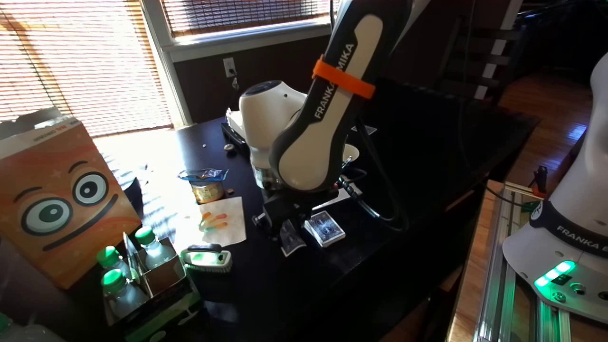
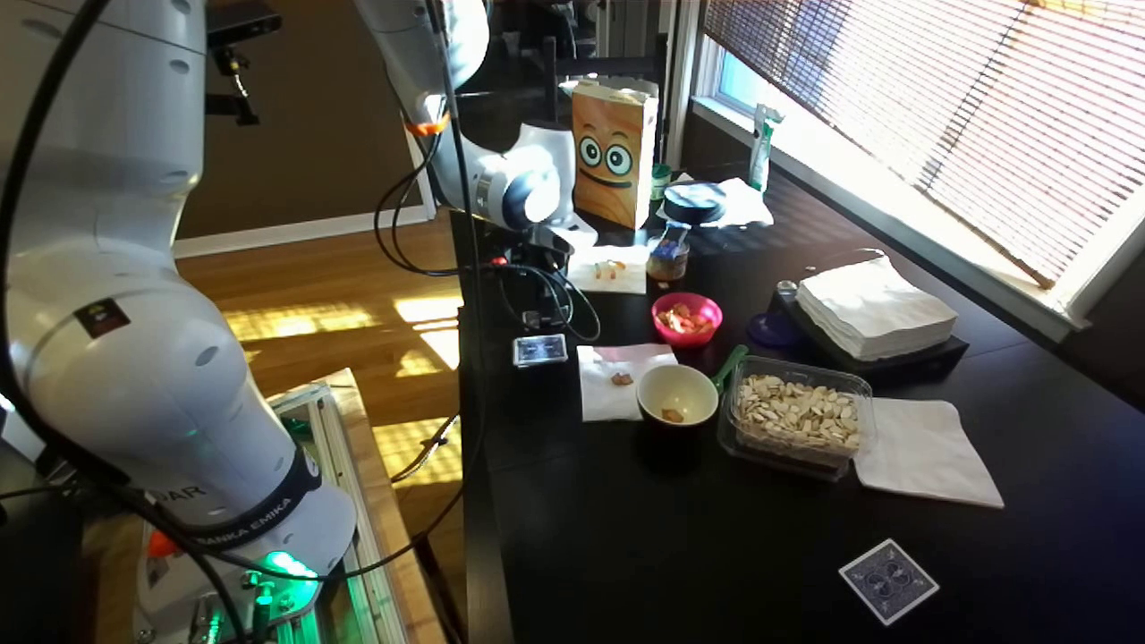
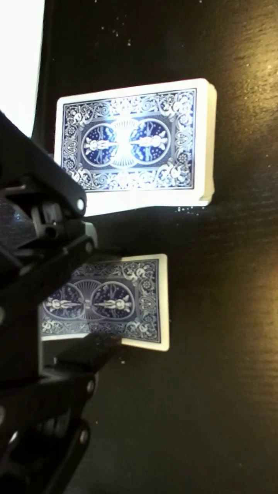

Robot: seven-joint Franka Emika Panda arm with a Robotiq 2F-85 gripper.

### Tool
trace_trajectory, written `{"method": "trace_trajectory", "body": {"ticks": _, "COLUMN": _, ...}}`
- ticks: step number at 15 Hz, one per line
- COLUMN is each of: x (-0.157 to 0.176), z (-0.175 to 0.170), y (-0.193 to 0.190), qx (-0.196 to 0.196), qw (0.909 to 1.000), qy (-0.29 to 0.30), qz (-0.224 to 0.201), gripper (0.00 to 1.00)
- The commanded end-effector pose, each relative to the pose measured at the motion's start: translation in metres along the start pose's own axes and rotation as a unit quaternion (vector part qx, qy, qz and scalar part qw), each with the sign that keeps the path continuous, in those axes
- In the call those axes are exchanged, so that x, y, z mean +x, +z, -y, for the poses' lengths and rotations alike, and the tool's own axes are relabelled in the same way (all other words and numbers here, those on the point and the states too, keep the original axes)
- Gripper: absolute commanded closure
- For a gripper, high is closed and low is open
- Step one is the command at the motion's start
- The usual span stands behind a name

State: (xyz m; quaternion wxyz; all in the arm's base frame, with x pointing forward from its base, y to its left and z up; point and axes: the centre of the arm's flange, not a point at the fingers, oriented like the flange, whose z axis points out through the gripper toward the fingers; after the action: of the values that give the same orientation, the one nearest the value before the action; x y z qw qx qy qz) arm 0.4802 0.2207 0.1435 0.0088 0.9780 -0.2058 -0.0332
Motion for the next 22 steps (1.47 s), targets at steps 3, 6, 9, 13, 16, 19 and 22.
{"method": "trace_trajectory", "body": {"ticks": 3, "x": -0.005, "z": -0.016, "y": -0.006, "qx": -0.008, "qw": 0.9999, "qy": 0.006, "qz": -0.004, "gripper": 0.51}}
{"method": "trace_trajectory", "body": {"ticks": 6, "x": -0.006, "z": -0.021, "y": -0.007, "qx": -0.011, "qw": 0.9999, "qy": 0.009, "qz": -0.004, "gripper": 0.5}}
{"method": "trace_trajectory", "body": {"ticks": 9, "x": -0.007, "z": -0.024, "y": -0.009, "qx": -0.01, "qw": 0.9999, "qy": 0.011, "qz": -0.004, "gripper": 0.53}}
{"method": "trace_trajectory", "body": {"ticks": 13, "x": -0.008, "z": -0.026, "y": -0.012, "qx": -0.008, "qw": 0.9999, "qy": 0.011, "qz": -0.005, "gripper": 0.57}}
{"method": "trace_trajectory", "body": {"ticks": 16, "x": -0.009, "z": -0.027, "y": -0.014, "qx": -0.007, "qw": 0.9999, "qy": 0.011, "qz": -0.006, "gripper": 0.59}}
{"method": "trace_trajectory", "body": {"ticks": 19, "x": -0.01, "z": -0.028, "y": -0.014, "qx": -0.007, "qw": 0.9999, "qy": 0.011, "qz": -0.005, "gripper": 0.61}}
{"method": "trace_trajectory", "body": {"ticks": 22, "x": -0.013, "z": -0.031, "y": -0.015, "qx": -0.008, "qw": 0.9999, "qy": 0.013, "qz": -0.005, "gripper": 0.58}}
